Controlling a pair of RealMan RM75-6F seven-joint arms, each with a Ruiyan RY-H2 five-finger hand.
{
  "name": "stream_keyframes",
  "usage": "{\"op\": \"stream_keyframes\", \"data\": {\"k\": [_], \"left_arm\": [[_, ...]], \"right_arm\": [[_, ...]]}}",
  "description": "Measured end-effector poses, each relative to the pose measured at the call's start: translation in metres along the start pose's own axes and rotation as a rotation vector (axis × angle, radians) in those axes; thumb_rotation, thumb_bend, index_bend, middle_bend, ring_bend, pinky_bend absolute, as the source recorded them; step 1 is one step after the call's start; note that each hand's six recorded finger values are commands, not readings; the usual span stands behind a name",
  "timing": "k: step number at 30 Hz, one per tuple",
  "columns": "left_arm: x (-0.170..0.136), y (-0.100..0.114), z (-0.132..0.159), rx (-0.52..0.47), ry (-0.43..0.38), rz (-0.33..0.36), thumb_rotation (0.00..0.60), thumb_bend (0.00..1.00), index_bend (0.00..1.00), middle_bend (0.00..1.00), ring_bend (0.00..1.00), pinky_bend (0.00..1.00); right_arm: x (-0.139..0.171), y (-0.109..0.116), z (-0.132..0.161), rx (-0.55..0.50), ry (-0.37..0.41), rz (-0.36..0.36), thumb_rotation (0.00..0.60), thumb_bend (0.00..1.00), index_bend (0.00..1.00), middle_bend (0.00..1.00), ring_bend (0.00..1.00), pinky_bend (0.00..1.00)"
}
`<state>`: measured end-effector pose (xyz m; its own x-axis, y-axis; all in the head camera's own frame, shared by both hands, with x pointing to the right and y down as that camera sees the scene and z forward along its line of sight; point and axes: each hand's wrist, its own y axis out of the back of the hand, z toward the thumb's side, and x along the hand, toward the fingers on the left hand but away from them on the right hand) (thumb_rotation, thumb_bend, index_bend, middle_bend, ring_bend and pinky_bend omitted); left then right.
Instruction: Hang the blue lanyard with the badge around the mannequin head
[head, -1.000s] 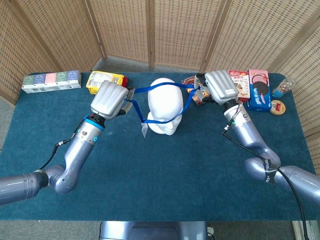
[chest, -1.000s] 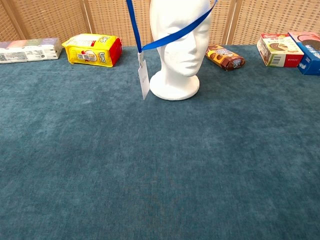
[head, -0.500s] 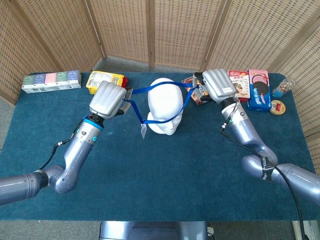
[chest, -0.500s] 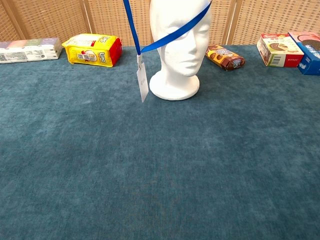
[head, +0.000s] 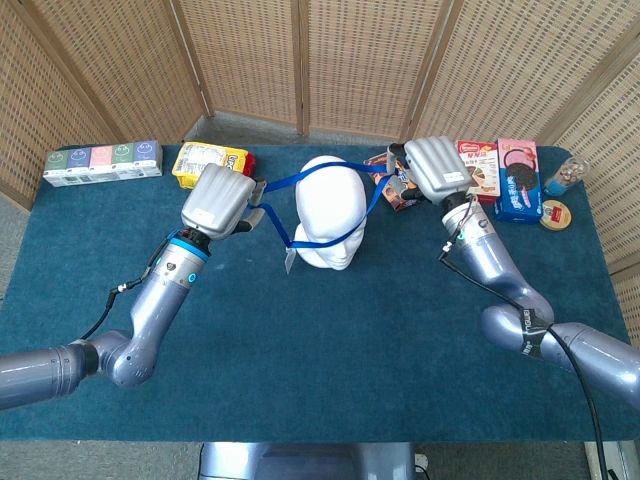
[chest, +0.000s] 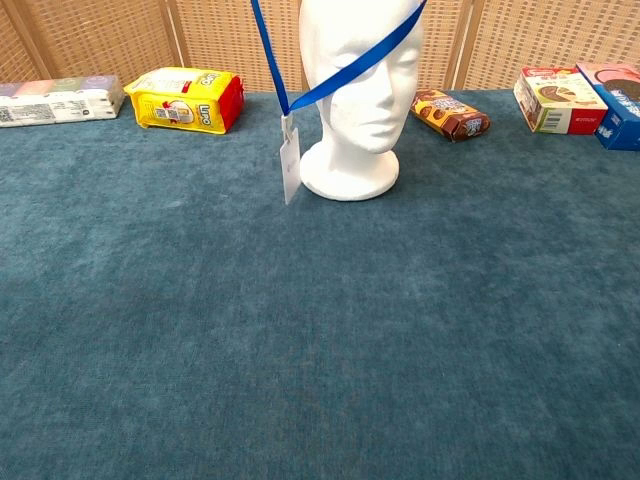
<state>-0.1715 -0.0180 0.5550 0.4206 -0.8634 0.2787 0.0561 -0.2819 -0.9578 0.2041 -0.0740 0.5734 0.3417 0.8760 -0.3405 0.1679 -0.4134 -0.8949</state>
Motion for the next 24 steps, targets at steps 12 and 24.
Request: {"op": "stream_keyframes", "data": {"k": [12,24], "left_arm": [[0.0008,-0.0017,0.0021,0.023,0.001,-0.019,0.520,0.30,0.62,1.00,1.00,1.00],[0.0002,-0.0009,-0.0039,0.033,0.021,-0.026,0.516,0.26,0.60,1.00,1.00,1.00]], "right_arm": [[-0.0004,-0.0018,-0.0056,0.021,-0.017,0.029,0.600,0.39,0.65,1.00,1.00,1.00],[-0.0001,-0.0013,-0.0048,0.012,-0.021,0.052,0.600,0.38,0.63,1.00,1.00,1.00]]}}
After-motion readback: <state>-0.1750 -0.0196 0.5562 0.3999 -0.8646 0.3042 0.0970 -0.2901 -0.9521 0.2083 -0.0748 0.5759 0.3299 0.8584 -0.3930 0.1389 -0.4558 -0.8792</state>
